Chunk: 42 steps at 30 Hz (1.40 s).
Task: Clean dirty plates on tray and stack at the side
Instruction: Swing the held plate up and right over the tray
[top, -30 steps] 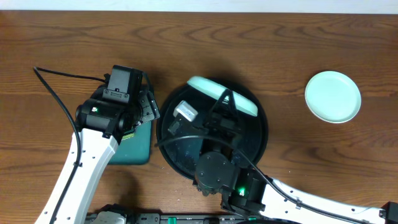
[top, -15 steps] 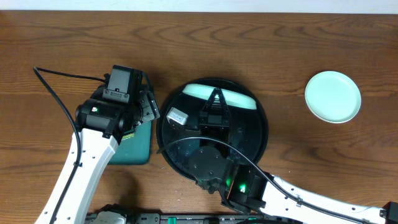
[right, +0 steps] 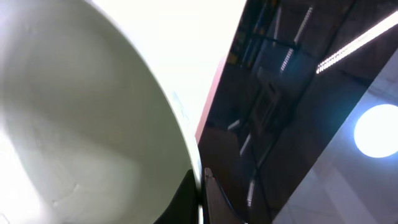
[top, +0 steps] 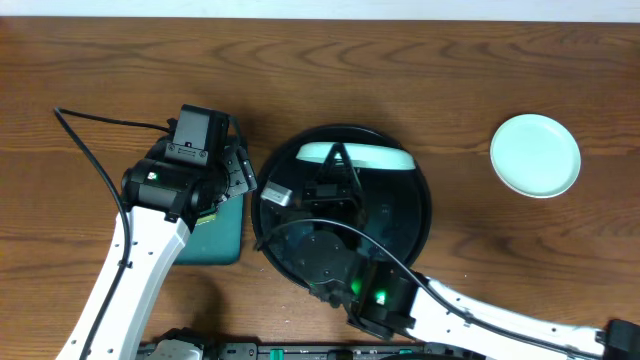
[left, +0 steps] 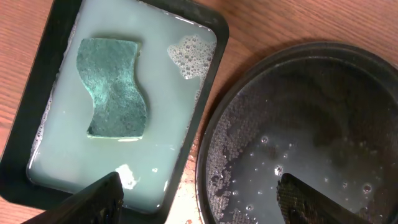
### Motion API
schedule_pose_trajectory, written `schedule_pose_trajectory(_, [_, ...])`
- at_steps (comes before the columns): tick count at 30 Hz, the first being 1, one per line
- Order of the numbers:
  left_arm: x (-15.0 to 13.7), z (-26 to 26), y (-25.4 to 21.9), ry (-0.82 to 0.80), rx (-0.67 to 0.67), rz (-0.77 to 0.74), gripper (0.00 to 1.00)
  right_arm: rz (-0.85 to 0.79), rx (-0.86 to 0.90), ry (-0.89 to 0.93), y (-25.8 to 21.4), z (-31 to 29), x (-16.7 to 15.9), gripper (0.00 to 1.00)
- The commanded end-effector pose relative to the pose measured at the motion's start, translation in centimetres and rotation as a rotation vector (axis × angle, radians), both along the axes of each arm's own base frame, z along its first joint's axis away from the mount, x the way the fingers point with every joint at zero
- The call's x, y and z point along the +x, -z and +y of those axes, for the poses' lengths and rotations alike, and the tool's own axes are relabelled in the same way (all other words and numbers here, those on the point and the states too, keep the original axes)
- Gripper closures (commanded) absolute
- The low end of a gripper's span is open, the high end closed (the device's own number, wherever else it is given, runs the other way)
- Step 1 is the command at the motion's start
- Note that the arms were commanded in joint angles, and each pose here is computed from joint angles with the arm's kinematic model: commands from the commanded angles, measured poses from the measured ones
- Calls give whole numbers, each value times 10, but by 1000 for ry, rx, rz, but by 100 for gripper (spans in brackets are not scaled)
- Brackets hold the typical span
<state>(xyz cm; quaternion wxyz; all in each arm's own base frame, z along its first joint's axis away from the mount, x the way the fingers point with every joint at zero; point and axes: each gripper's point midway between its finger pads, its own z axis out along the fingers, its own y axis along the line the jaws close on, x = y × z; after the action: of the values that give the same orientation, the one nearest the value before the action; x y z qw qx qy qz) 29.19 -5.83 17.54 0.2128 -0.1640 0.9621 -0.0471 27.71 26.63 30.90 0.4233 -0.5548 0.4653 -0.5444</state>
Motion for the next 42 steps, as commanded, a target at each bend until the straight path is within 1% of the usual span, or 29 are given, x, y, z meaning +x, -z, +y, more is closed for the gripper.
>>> schedule_pose_trajectory(1, [-1, -1, 1, -1, -2, 8, 20, -21, 169, 12, -8, 0, 6, 99])
schedule_pose_trajectory(3, [-1, -1, 1, 0, -2, 8, 20, -32, 230, 32, -11, -4, 8, 99])
schedule_pose_trajectory(6, [-1, -1, 1, 0, -2, 8, 20, -37, 182, 84, -11, -16, 13, 99])
schedule_pose_trajectory(12, [-1, -1, 1, 0, -2, 8, 20, -41, 14, 244, -17, -57, 33, 99])
schedule_pose_trajectory(16, [0, -1, 1, 0, -3, 5, 20, 0, -182, 371, -18, -93, 48, 99])
schedule_pose_trajectory(19, [0, -1, 1, 0, -3, 4, 20, 31, -276, 424, -17, -112, 57, 99])
schedule_pose_trajectory(23, [0, -1, 1, 0, -2, 4, 20, 41, -309, 429, -17, -119, 64, 99])
schedule_pose_trajectory(26, [0, -1, 0, 0, -3, 3, 20, 30, -303, 385, -19, -112, 68, 99])
schedule_pose_trajectory(28, [1, -1, 0, 0, -3, 2, 20, -34, -173, 337, -31, -103, 72, 99])
schedule_pose_trajectory(30, [1, -1, 0, 0, -3, 2, 20, -113, 13, 302, -45, -98, 73, 99])
schedule_pose_trajectory(34, [1, -2, 0, 0, -4, 0, 20, -265, 499, 301, -67, -104, 68, 99])
schedule_pose_trajectory(35, [1, -2, 0, 0, -4, 0, 20, -290, 596, 311, -69, -107, 67, 99])
schedule_pose_trajectory(36, [1, -2, 0, 0, -4, 0, 20, -341, 818, 353, -66, -116, 63, 99])
schedule_pose_trajectory(39, [1, -1, 0, -1, -4, 1, 20, -410, 1048, 433, -60, -130, 56, 99])
schedule_pose_trajectory(42, [1, -2, 0, 0, -4, 1, 20, -511, 1242, 562, -51, -150, 43, 98])
